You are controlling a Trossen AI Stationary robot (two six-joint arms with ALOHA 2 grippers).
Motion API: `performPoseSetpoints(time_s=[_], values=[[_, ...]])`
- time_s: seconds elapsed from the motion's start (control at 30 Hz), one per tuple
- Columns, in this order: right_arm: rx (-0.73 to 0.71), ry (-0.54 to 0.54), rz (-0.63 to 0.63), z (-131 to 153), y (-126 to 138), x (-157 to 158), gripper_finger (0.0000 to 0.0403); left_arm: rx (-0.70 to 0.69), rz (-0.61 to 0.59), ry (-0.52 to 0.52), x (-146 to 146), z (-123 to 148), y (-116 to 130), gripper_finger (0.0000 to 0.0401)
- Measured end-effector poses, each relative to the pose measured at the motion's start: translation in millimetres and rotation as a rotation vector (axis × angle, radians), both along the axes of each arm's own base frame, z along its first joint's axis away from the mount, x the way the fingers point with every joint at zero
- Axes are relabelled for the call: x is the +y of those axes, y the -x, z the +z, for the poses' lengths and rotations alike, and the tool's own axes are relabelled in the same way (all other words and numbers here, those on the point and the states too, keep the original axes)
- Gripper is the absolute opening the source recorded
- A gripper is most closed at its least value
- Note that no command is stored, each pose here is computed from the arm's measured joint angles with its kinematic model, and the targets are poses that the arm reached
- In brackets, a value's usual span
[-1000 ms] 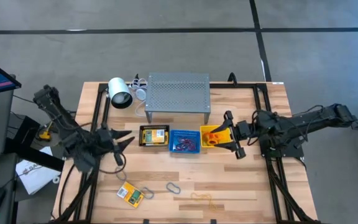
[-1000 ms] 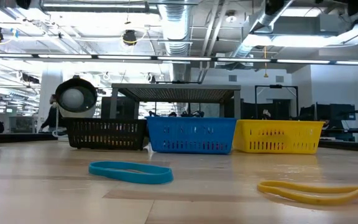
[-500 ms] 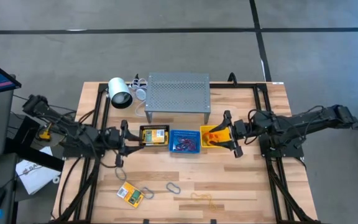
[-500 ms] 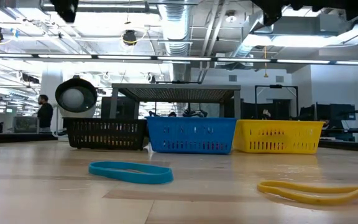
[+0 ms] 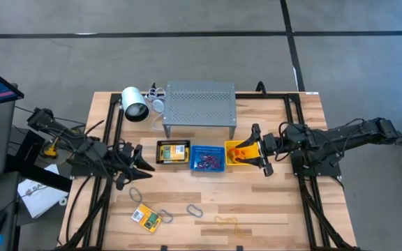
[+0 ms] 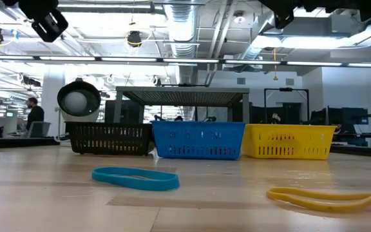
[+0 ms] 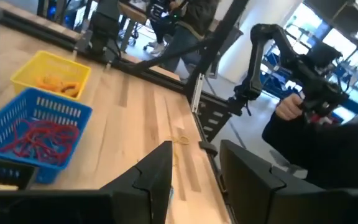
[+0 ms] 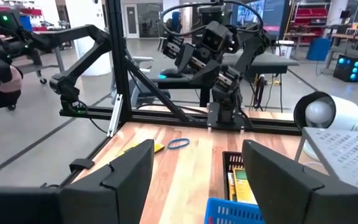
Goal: Pick & Place Office Desk Supplies
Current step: Put the blue rubber band into the blue bin
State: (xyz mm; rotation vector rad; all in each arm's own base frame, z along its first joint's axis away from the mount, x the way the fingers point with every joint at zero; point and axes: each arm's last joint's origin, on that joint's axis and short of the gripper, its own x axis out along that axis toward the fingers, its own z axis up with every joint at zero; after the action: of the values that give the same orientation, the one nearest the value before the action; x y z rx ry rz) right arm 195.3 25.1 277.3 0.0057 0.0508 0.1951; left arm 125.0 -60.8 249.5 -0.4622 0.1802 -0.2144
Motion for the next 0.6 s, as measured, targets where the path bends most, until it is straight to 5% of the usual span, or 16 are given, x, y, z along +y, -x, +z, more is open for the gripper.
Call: performPoseSetpoints(time_s=[0.27, 0.6], values=[[-0.003, -0.081, -0.002, 1.5, -0.7, 0.3, 0.024, 0.026, -0.06, -0.078, -2.8, 2.7, -2.5, 0.0131], [-0.085, -0.164, 0.059, 6.9, -8.1, 12.6, 0.024, 0.382, -0.119, -0.302, -1.7, -5.6, 1.4, 0.0131]])
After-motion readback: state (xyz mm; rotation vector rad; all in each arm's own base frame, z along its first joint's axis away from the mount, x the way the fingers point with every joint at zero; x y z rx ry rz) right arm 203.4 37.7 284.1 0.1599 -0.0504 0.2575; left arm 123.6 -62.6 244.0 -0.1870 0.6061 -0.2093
